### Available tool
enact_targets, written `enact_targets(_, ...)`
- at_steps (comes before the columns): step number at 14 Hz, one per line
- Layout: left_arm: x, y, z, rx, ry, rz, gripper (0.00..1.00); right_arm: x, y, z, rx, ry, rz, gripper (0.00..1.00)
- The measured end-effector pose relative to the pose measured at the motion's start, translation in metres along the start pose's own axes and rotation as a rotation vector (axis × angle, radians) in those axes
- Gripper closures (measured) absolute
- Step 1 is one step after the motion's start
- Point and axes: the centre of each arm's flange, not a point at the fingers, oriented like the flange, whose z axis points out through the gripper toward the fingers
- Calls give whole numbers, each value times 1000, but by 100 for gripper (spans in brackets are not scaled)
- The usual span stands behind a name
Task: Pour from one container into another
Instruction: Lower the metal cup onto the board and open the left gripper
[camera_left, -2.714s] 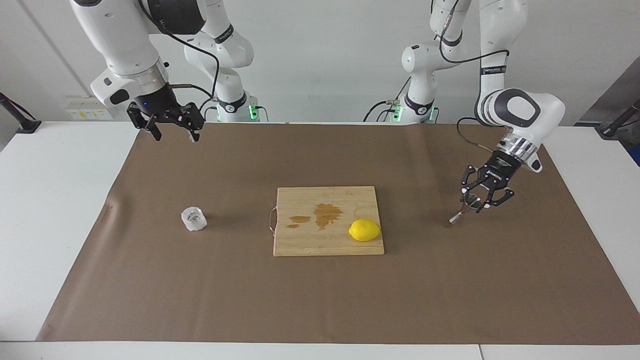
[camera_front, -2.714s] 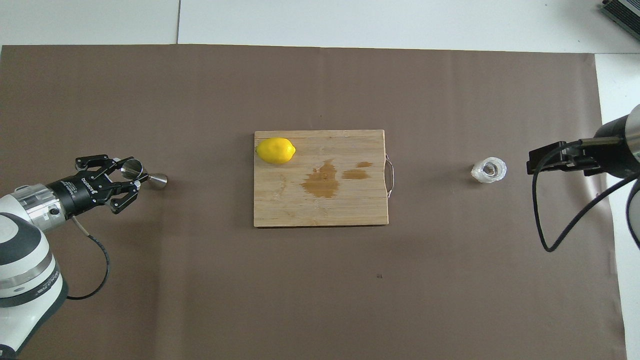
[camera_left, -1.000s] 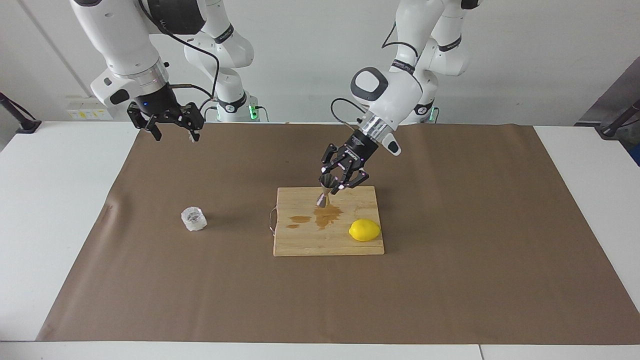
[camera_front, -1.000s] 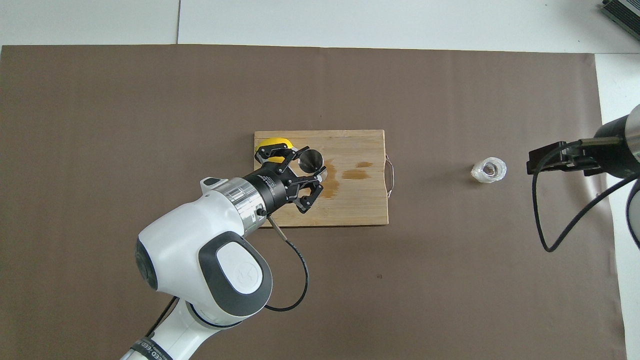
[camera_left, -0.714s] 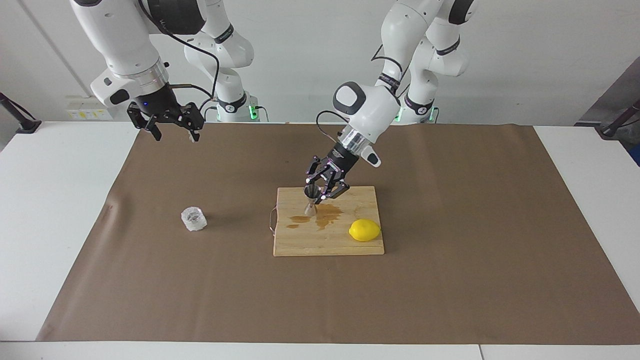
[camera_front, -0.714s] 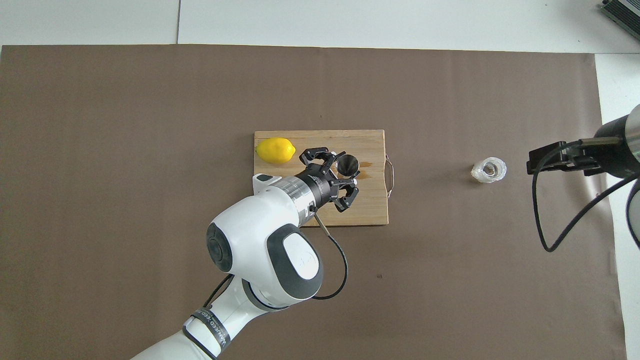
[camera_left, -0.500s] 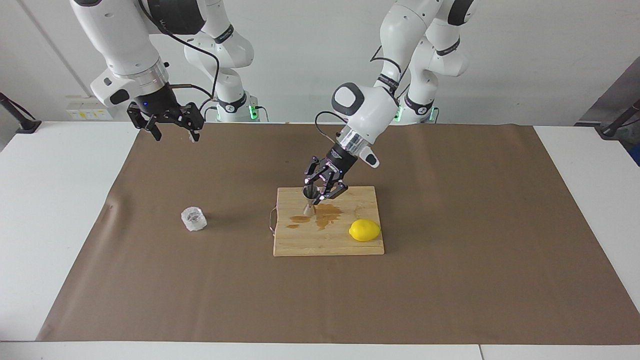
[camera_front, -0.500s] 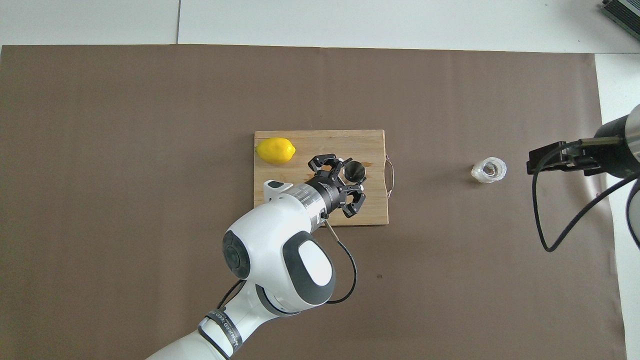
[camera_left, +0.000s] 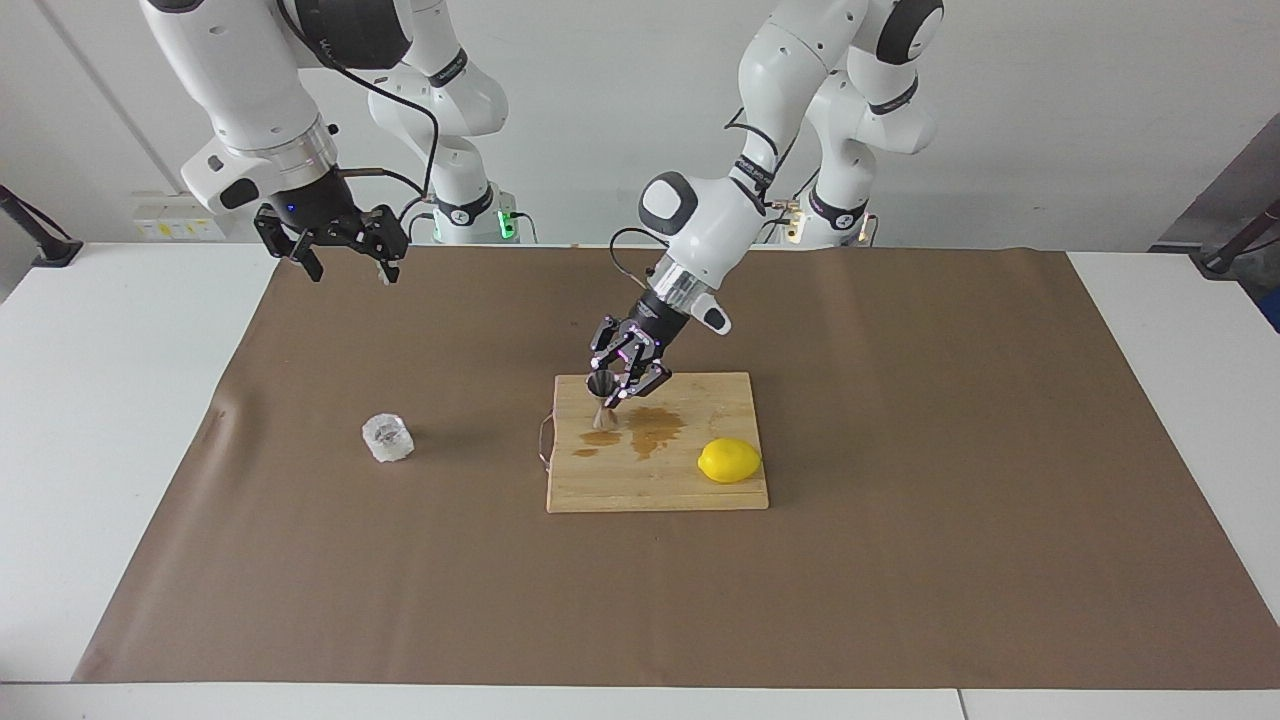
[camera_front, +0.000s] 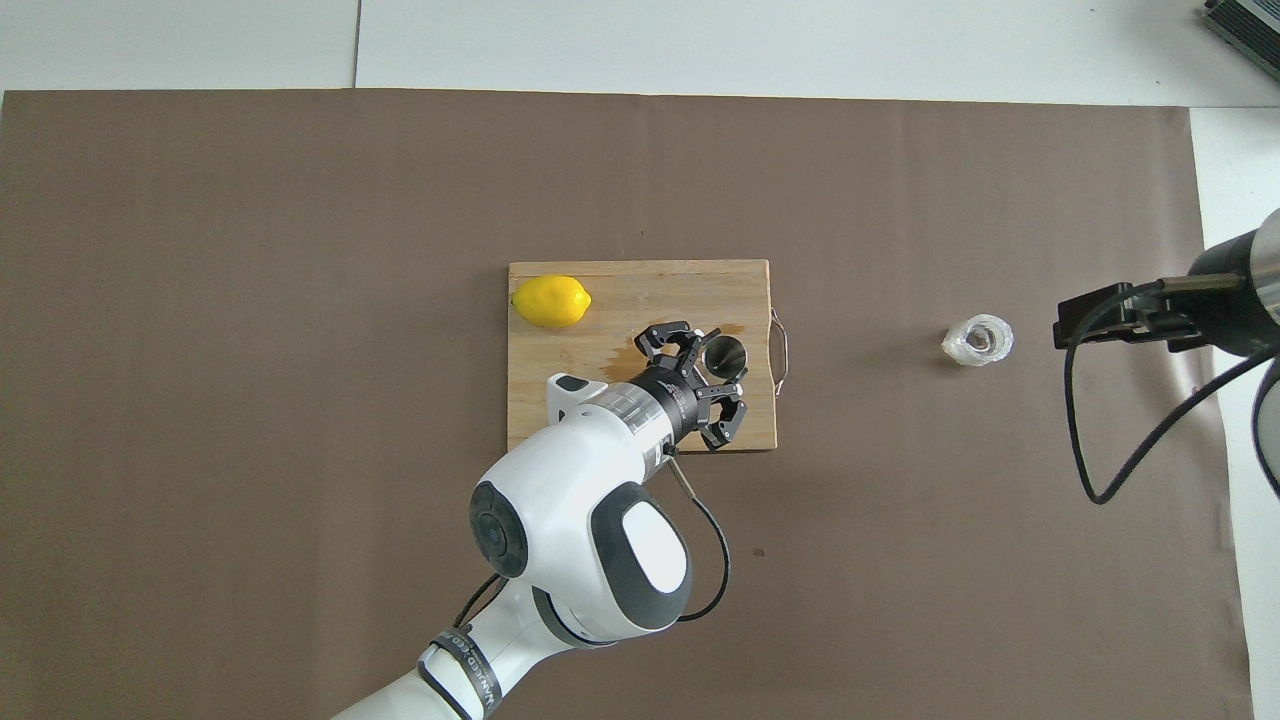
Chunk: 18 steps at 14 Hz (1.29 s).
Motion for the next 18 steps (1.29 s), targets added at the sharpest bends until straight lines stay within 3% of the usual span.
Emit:
enact_targets(9, 5, -13, 8, -1, 13, 20, 50, 0, 0, 0, 0, 0, 0, 0)
enact_targets(12, 5, -13, 8, -1, 14, 21, 38, 0, 0, 0, 0, 0, 0, 0)
enact_targets(15, 5, -13, 8, -2, 13, 22, 7, 0, 0, 0, 0, 0, 0, 0)
enact_targets(16, 4, -12, 7, -4, 12, 22, 0, 0, 0, 0, 0, 0, 0, 0)
enact_targets(18, -3, -9, 2, -16, -4, 22, 0, 0, 0, 0, 0, 0, 0, 0)
